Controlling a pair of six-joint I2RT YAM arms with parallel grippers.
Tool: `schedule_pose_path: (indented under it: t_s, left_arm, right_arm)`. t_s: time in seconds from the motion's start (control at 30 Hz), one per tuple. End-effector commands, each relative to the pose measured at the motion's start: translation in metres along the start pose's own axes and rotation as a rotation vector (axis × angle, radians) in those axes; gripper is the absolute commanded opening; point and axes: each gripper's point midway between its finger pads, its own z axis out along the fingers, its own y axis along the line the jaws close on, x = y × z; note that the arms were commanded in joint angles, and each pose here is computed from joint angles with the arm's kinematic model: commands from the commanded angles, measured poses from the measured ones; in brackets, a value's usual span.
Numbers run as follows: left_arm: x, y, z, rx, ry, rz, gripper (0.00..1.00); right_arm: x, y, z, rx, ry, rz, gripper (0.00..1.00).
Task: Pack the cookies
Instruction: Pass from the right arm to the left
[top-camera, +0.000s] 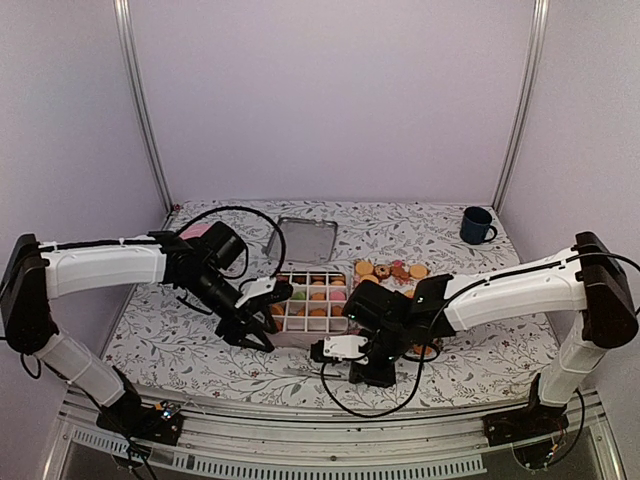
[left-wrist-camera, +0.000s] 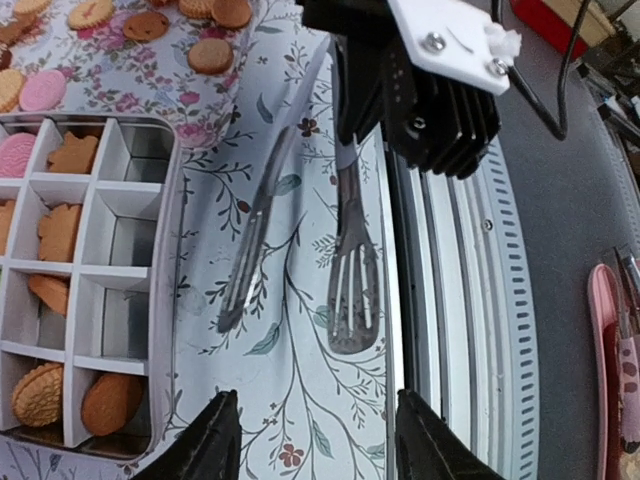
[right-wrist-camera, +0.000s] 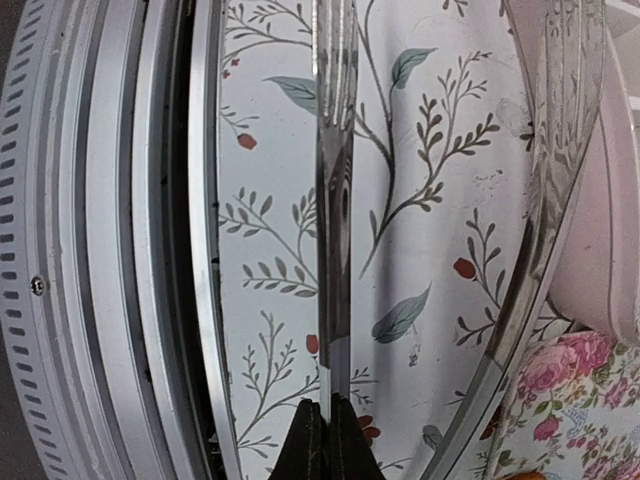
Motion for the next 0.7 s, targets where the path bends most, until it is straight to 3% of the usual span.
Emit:
schedule_pose_path:
  t_s: [0.0,0.4,0.67]
  left_arm:
    - [0.0,-0.002,0.02,0.03,0.031,0.055,0.52]
    - [0.018,-0.013,0.042,0.015,0.105,0.199,0.4]
    - [0.034,-0.012,0.054,-0.054,0.164,0.28,0.39]
  right_arm:
    - [-0.02,-0.014,0.004,0.005,-0.041,-0.05,0.0]
    - [-0.025,-0.017,0.015,-0.044,-0.065,-0.042,0.0]
    - [-0.029,-0.019,0.02,-0.074,-0.071,-0.032,0.0]
